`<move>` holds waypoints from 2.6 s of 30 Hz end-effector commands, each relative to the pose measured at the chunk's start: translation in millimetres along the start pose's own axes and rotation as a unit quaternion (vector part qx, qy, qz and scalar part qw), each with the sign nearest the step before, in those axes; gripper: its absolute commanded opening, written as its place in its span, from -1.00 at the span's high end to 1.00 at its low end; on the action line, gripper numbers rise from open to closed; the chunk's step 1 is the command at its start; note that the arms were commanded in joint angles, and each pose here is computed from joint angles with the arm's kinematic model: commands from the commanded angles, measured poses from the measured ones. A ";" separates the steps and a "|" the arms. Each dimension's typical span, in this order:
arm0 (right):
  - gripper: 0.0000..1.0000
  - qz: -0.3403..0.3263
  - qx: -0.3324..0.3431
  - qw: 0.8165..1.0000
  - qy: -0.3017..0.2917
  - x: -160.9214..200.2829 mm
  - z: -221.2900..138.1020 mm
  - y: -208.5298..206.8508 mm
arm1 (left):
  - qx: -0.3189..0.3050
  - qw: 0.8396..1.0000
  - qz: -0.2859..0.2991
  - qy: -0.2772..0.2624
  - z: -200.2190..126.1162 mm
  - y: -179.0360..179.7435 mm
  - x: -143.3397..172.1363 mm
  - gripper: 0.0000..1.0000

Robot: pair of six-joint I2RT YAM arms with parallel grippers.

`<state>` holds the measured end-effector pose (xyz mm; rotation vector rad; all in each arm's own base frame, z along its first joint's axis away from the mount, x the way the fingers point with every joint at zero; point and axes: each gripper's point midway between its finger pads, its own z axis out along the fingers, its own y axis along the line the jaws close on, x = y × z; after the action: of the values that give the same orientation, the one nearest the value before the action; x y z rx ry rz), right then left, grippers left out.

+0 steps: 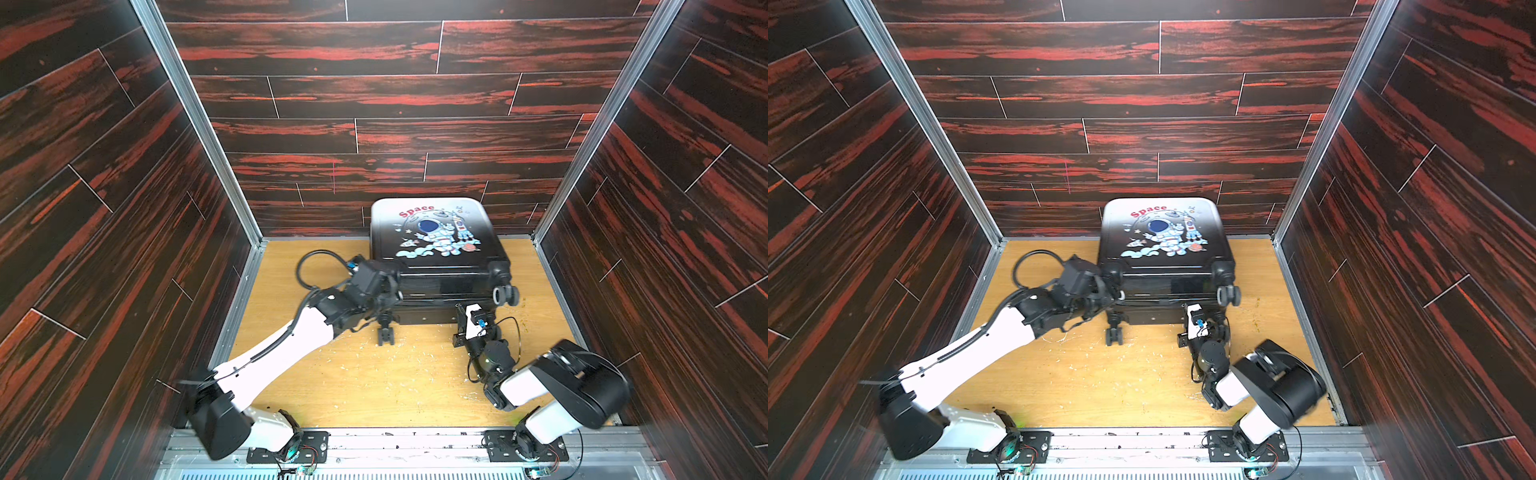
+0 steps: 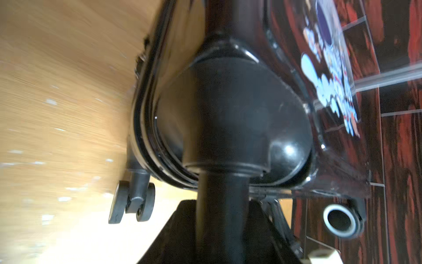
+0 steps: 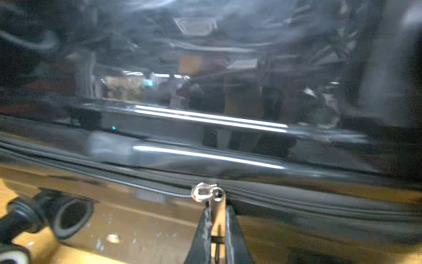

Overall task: Open the suitcase zippers
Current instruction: Unzip the zipper on the suitcase, then place the suitcase at the center of the board, then pick up the suitcase from the center of the board.

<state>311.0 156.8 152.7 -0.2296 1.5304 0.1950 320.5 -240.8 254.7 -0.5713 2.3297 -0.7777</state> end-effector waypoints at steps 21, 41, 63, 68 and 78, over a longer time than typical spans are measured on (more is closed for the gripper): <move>1.00 -0.053 -0.049 0.997 -0.001 -13.5 11.0 19.4 | -0.232 0.953 0.002 -0.196 -96.8 147.5 -126.7 0.95; 1.00 -0.130 -0.260 0.954 0.074 42.8 -31.9 167.0 | -0.102 0.957 0.269 -0.037 -83.5 10.1 -21.1 -0.91; 1.00 -0.107 -0.242 0.962 0.063 48.0 -48.3 160.5 | -0.146 0.952 0.236 0.129 12.4 -23.0 101.7 -0.78; 0.94 -0.101 -0.244 0.963 0.058 43.0 -59.9 157.6 | -0.171 0.949 0.227 0.139 36.7 -10.2 114.2 -0.64; 0.48 -0.050 -0.177 0.983 0.025 11.5 -78.7 119.8 | -0.121 0.958 0.181 0.185 53.0 -27.4 130.2 0.58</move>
<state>196.6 271.3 123.6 -0.7258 1.5214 0.4158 269.0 -344.1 178.2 -0.0009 2.7642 -0.3183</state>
